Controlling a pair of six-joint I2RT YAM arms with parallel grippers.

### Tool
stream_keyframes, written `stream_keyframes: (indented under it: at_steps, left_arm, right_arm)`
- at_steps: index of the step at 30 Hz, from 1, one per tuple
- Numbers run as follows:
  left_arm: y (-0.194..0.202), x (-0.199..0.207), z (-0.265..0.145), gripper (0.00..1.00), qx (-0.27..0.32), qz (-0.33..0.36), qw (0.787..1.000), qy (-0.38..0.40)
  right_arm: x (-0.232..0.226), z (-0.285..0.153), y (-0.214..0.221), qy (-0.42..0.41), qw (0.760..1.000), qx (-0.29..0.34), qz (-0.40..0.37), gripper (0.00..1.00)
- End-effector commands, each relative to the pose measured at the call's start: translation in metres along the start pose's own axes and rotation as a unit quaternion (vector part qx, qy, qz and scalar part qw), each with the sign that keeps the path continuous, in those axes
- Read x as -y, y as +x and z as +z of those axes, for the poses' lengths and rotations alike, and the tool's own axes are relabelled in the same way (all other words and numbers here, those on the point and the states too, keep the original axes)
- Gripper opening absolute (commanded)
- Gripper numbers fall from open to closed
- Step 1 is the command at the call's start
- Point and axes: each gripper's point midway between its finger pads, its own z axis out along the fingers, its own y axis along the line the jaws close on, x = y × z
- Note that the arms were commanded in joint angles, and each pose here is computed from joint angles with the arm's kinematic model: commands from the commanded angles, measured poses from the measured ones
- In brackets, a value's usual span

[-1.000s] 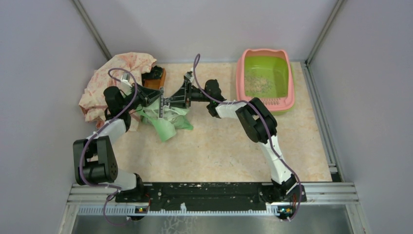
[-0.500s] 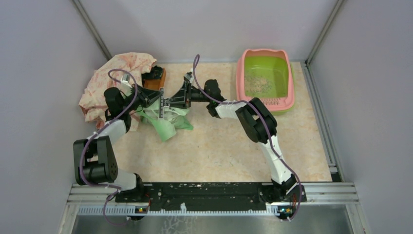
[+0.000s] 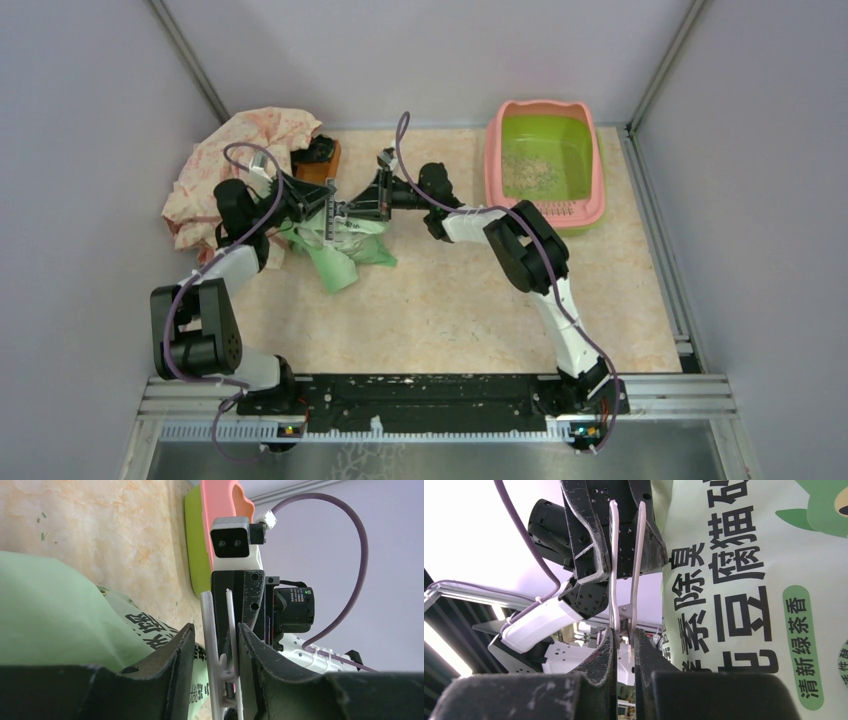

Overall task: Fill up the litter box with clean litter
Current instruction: Pick up the clamp at the center of the board.

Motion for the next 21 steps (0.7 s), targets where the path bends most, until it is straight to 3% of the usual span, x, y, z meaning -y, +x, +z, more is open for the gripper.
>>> stream_keyframes:
  at_steps: [1, 15, 21]
  left_arm:
    - [-0.005, 0.007, -0.004, 0.43, -0.002, 0.024, 1.000, 0.002]
    - [-0.015, 0.001, -0.015, 0.43, 0.013, 0.020, 1.000, -0.010]
    - [-0.016, -0.024, -0.013, 0.45, 0.008, 0.001, 0.998, -0.056]
  right_arm:
    - [-0.067, 0.005, -0.005, -0.059, 0.995, 0.015, -0.083, 0.00]
    - [-0.088, -0.047, -0.042, 0.047, 0.980, 0.060, -0.181, 0.00]
    - [-0.090, -0.069, -0.063, 0.087, 0.973, 0.077, -0.201, 0.00]
